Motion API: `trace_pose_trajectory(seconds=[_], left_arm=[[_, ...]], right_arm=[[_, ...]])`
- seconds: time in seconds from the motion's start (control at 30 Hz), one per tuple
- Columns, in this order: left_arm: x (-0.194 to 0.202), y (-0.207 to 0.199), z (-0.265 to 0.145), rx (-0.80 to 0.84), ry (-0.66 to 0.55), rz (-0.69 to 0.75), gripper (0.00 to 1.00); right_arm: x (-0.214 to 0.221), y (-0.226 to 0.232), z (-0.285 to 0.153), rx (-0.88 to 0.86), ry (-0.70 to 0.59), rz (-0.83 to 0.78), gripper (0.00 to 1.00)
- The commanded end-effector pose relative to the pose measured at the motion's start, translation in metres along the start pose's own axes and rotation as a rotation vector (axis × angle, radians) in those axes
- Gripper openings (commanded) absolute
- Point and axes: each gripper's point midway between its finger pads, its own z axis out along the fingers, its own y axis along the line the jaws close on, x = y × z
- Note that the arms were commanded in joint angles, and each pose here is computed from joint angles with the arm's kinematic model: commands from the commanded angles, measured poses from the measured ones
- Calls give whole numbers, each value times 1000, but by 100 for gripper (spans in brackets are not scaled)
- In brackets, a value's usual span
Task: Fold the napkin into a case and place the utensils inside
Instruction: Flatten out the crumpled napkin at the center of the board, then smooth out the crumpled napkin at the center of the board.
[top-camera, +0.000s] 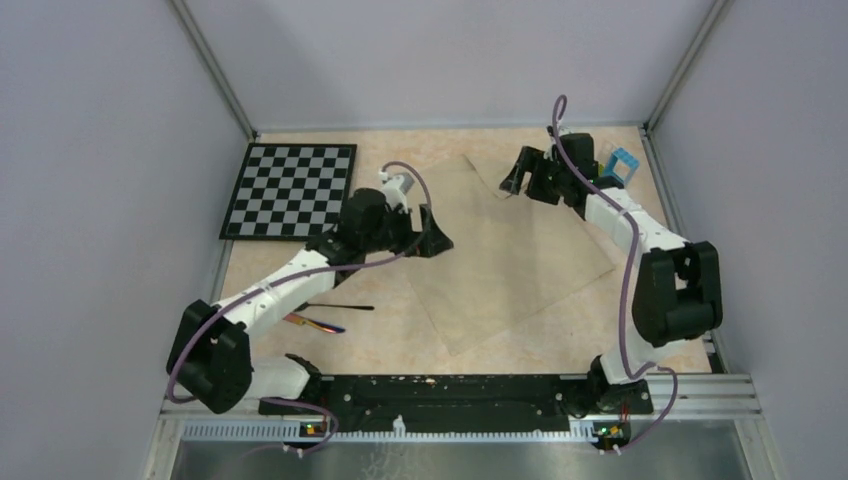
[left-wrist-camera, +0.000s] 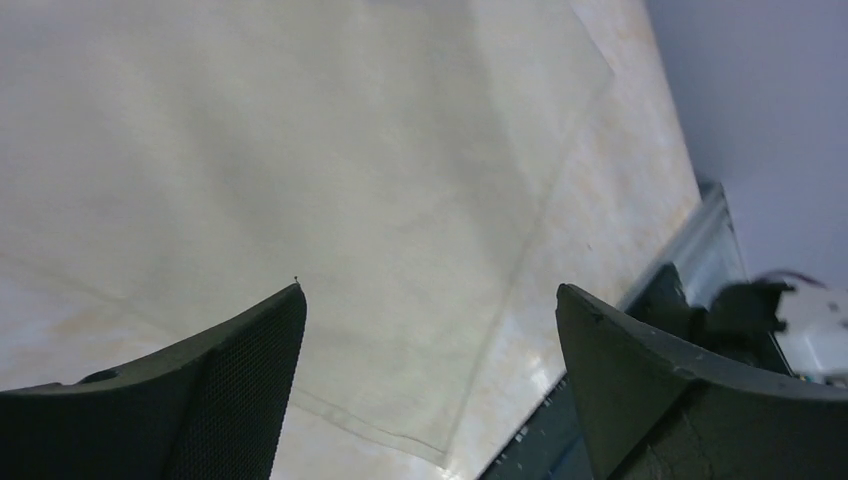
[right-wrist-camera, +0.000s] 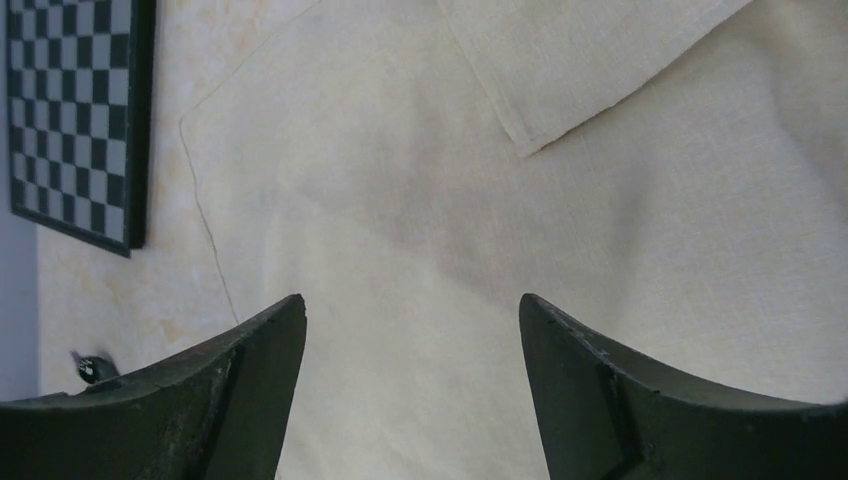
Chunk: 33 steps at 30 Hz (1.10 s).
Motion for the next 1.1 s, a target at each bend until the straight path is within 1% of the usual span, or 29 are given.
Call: trace_pose_trajectory(seconds=[0.0, 0.07, 0.17, 0.27, 0.33, 0.53, 0.83, 0.97, 1.03, 1.07], left_arm=[[48, -67, 13, 256, 82, -25, 94], [69, -74, 21, 292, 123, -48, 89], [97, -79, 36, 284, 179, -30, 86], [122, -76, 48, 264, 242, -19, 76], [137, -66, 52, 236, 272, -27, 75], [165, -40, 57, 158, 324, -57, 71], [188, -16, 53, 81, 369, -66, 72], [197, -5, 53, 35, 389, -70, 72], [200, 0, 52, 15, 390, -69, 72], [201, 2, 51, 9, 392, -69, 72]], right_arm=[[-43, -9, 30, -112, -177, 260, 73], [-45, -20, 45, -137, -171, 319, 70], [-51, -36, 63, -143, -182, 342, 70], [-47, -45, 81, -147, -150, 369, 70], [-41, -50, 91, -145, -129, 386, 70], [-33, -60, 109, -142, -124, 416, 72], [-20, -51, 135, -261, -110, 512, 70], [-35, -24, 137, -363, -154, 533, 70], [-53, -7, 137, -431, -195, 562, 70], [-68, -1, 136, -471, -240, 582, 70]])
